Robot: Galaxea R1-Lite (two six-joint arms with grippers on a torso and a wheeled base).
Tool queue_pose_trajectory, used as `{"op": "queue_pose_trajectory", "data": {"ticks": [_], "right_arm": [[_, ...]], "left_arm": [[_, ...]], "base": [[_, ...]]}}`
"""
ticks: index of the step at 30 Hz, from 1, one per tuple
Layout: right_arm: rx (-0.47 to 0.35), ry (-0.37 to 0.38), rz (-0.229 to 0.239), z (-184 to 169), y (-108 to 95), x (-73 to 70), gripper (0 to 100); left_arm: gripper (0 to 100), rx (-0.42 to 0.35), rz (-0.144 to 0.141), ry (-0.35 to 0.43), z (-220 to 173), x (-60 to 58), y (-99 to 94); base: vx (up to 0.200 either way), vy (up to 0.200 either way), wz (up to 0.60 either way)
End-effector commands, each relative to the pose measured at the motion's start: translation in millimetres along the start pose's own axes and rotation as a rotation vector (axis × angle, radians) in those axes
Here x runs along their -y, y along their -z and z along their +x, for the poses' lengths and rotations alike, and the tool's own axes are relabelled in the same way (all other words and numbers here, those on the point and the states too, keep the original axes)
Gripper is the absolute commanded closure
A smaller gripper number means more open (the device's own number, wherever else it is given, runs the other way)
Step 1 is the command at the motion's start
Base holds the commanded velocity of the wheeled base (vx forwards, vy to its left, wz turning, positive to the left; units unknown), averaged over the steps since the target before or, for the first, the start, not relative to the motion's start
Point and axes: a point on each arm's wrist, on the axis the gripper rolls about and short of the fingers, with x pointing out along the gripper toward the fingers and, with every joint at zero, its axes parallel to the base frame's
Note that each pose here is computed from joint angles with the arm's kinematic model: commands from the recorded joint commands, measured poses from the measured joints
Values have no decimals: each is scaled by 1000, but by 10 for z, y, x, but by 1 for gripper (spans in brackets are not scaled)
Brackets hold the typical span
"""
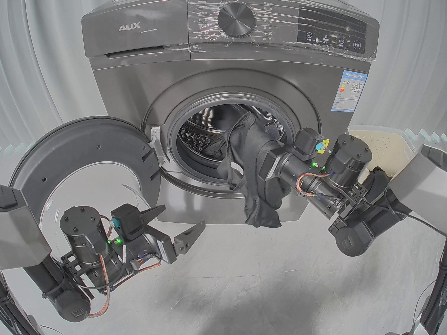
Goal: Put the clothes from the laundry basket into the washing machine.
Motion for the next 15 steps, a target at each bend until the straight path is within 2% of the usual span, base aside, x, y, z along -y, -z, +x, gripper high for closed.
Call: {"op": "queue_pose_trajectory", "data": {"ticks": [1,10,15], "right_arm": [[-25,-38,10,-71,36,-199,100],[-51,-84,23,-85,121,-404,100],[-66,-104,32,-107,165,-514,100]], "left_arm": [[0,29,2,35,234,34,-12],[0,43,16,94,460,147,24],[0,41,35,95,521,147,58]], "base": [[0,0,0],[0,0,0],[0,0,0]]}}
